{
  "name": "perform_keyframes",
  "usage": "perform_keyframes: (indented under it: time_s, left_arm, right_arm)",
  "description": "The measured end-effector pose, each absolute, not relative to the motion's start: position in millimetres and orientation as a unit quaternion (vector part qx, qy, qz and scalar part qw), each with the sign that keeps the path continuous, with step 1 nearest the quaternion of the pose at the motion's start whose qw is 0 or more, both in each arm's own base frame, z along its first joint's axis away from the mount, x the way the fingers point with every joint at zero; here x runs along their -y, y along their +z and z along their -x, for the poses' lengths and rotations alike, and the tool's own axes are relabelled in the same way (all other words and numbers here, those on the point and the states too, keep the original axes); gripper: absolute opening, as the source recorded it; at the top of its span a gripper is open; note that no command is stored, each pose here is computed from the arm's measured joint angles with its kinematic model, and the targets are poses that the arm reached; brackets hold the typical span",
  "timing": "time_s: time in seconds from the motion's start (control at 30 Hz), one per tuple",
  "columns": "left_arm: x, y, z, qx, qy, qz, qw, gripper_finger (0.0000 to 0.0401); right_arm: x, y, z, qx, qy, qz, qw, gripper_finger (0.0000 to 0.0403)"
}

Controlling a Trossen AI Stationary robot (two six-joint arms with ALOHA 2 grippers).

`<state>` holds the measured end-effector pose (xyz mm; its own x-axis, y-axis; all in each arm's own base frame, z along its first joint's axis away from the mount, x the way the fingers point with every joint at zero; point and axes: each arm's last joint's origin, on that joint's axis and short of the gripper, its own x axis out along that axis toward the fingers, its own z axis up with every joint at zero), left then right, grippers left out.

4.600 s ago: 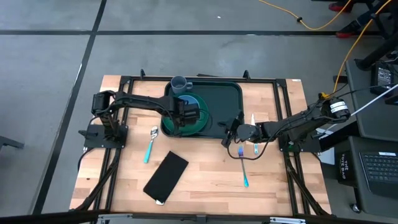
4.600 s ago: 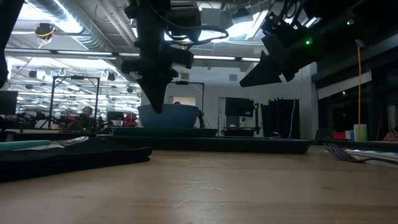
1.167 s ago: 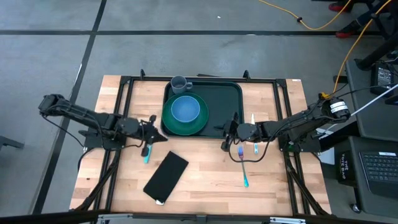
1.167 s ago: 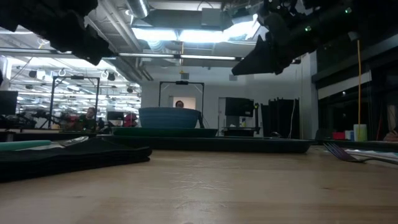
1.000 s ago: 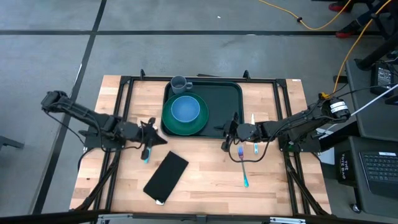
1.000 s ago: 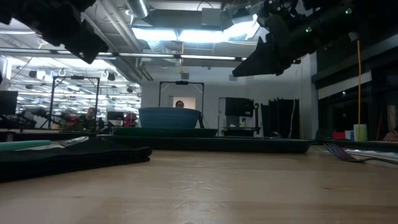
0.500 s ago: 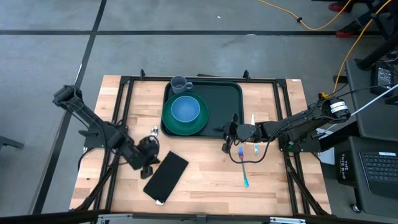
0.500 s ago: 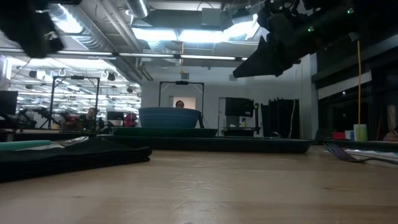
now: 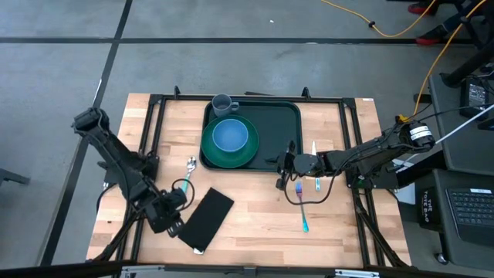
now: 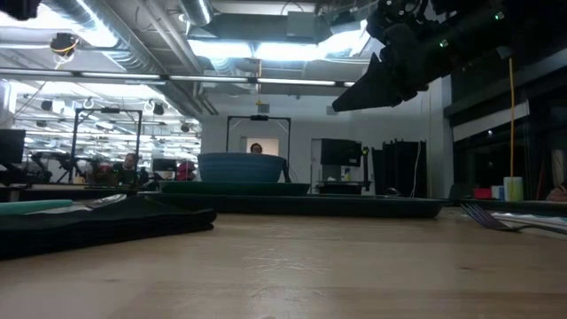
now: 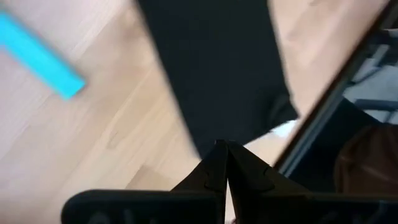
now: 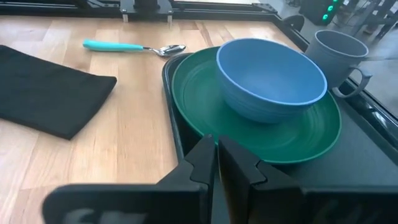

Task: Set up tray
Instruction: Put the black napkin on the black tray to the right of the green plate

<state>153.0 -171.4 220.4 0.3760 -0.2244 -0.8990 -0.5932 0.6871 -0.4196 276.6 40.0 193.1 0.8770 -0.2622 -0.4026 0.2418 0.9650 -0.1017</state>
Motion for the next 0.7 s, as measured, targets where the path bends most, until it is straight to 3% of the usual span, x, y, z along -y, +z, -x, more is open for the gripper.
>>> perform_keyframes:
  time_s: [0.23,0.4,0.7]
  left_arm:
    - [179,205,-147,-0.561,0.194,0.381,0.709,0.0003]
    - [184,194,-146,-0.592,0.238,0.405,0.655,0.0008]
    - [187,188,-149,-0.586,0.27,0.429,0.632,0.0071]
  right_arm:
    - [-40,193,-277,-0.213,-0.127,0.038,0.968,0.0028]
    - [-40,193,-277,-0.213,-0.125,0.046,0.968,0.0028]
    - [-40,193,-277,-0.213,-0.122,0.062,0.967,0.0028]
